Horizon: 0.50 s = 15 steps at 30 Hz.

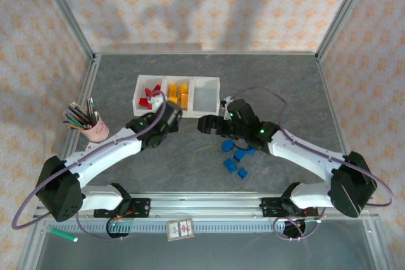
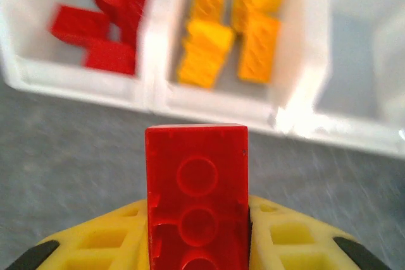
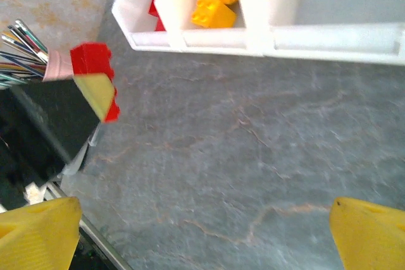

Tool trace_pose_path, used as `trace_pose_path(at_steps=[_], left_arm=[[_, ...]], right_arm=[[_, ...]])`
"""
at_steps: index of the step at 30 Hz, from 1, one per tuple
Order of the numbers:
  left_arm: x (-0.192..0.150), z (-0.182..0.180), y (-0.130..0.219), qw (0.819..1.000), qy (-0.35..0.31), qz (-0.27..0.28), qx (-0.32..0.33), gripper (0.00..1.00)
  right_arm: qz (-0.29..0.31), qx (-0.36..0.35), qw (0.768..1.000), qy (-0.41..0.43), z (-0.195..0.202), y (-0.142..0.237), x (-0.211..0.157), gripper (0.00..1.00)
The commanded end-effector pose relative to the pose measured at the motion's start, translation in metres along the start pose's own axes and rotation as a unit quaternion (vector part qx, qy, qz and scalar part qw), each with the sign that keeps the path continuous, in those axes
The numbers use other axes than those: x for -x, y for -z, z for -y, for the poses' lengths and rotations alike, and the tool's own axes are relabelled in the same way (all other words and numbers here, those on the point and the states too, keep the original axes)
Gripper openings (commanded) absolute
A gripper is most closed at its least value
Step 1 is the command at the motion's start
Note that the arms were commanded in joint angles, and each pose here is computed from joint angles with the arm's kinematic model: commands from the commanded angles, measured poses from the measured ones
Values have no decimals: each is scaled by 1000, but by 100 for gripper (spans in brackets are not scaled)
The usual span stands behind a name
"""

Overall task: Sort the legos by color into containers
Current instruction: Place the lego in the container.

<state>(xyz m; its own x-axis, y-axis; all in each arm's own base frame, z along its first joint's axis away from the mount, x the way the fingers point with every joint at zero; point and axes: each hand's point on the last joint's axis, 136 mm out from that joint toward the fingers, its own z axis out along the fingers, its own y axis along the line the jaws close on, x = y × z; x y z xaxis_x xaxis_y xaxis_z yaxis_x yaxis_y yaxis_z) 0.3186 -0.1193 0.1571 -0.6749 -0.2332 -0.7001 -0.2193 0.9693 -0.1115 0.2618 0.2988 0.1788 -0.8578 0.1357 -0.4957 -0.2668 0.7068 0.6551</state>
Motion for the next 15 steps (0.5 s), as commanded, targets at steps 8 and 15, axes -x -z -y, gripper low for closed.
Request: trace_pose_path(at_steps=[8,15], left_arm=[[77,-55,-69,997,51,19,63,33],[92,-74,-123,993,78,-6,84,41]], right_arm=[[29,19,999,24,-30,-39,40,100],[33,9,999,31,-33,-58,53,100]])
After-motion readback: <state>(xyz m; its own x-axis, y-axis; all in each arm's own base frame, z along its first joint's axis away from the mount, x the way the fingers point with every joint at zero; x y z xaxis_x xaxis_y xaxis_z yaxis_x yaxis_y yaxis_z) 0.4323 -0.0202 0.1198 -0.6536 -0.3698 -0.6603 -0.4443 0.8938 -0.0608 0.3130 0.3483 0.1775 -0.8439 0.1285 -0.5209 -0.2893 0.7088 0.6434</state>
